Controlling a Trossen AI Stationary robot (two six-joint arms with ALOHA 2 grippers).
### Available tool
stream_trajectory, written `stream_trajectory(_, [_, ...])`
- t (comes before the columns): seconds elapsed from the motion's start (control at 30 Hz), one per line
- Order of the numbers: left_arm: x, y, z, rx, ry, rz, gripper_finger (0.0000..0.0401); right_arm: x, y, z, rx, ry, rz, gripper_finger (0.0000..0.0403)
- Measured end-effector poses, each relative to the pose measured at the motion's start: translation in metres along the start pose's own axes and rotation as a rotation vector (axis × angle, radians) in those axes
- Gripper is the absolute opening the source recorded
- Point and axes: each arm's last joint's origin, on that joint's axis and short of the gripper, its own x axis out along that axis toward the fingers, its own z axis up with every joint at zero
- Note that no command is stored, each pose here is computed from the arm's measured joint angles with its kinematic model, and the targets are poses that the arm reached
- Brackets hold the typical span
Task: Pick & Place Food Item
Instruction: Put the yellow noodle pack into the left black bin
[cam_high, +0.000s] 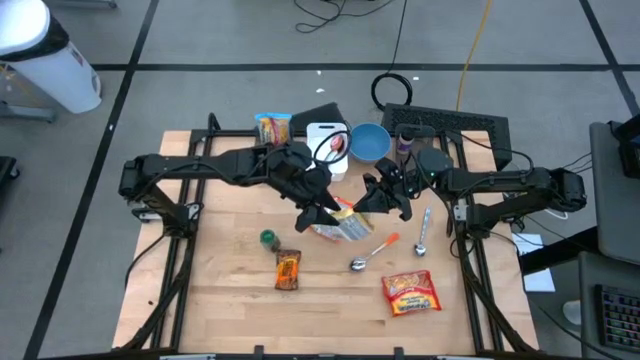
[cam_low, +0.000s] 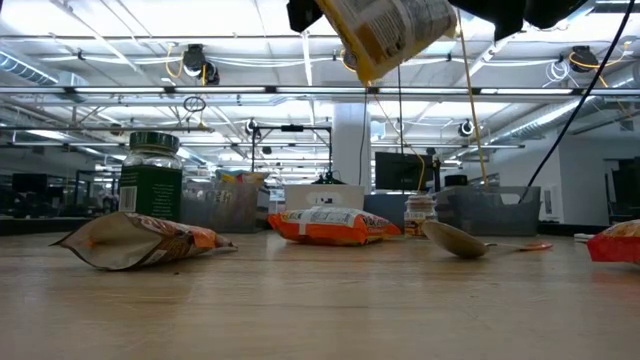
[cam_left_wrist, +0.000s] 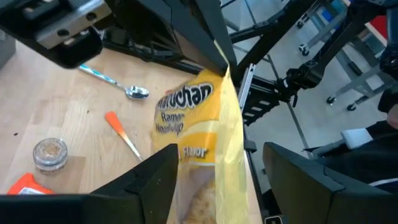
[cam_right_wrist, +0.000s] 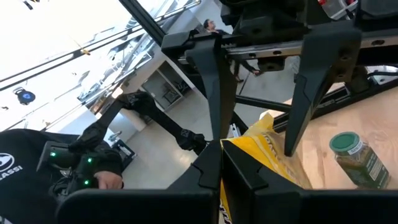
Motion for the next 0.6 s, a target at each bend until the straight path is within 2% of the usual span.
stream_trajectory(0.6, [0.0, 0.0005, -0.0018, -0.009, 0.017, 0.005, 0.0082, 0.0, 0.0005, 0.0004, -0.005, -0.005, 0.005, 0.0])
